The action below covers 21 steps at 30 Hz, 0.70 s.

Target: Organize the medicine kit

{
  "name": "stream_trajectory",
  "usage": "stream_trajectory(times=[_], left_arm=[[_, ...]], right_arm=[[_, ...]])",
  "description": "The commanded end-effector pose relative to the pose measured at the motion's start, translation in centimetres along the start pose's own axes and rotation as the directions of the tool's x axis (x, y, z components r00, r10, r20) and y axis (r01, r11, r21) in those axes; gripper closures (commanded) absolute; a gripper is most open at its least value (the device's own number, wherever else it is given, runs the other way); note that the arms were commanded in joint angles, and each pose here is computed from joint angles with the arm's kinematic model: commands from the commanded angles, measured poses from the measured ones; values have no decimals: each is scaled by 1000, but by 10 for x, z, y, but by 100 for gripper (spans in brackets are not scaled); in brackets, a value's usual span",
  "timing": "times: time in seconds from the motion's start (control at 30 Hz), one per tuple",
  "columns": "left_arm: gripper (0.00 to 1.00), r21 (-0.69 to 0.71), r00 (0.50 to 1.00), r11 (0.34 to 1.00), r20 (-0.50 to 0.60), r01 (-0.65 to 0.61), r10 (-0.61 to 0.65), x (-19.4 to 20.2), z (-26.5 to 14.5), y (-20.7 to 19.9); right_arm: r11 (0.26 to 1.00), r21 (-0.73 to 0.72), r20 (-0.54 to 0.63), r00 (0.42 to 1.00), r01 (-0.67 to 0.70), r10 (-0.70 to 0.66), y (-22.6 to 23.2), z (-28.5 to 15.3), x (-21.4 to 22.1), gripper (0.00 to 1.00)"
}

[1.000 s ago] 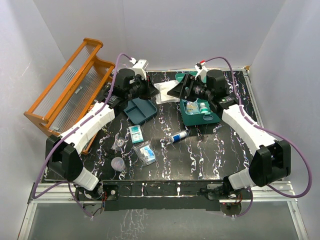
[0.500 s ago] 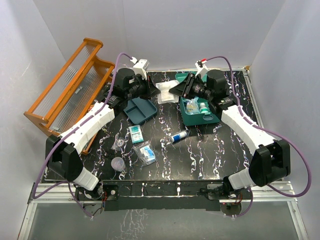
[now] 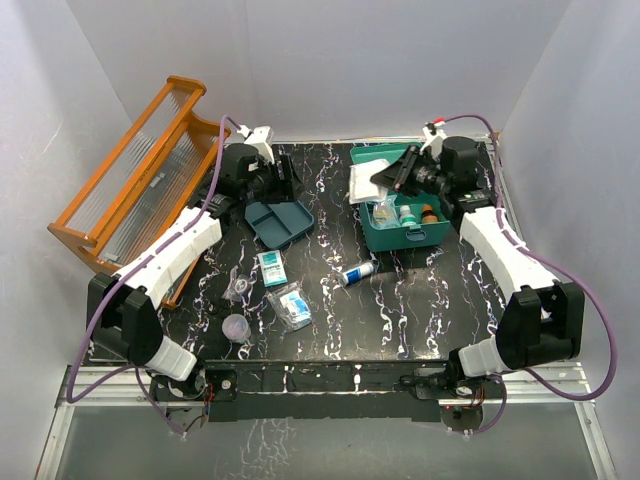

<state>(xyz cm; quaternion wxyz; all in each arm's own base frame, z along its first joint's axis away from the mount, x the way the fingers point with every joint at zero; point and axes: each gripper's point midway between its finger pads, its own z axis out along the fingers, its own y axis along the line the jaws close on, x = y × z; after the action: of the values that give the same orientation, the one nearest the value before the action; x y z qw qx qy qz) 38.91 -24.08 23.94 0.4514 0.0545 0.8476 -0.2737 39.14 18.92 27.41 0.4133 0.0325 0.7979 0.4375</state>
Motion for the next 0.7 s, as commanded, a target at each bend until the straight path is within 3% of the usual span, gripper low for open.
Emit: stream_trajectory(times=[0.0,0.2,0.37,0.67], left_arm=[[34,-22,1000,1000,15,-12,12,-3,-9,6],[27,-23,998,998,-38,-54,53,8,7,12],[23,-11,989,993,-93,-113,112,13,20,17],[21,-53,982,987,-129,-149,141,15,44,41]], right_arm=[[999,38,39,999,25,-27,-22,-26,-28,91],[986,164,47,999,10,-18,-74,-51,-42,91],[973,228,-29,999,40,-34,-107,-50,-38,91],[988,152,-183,983,32,-3,-126,-19,-21,91]])
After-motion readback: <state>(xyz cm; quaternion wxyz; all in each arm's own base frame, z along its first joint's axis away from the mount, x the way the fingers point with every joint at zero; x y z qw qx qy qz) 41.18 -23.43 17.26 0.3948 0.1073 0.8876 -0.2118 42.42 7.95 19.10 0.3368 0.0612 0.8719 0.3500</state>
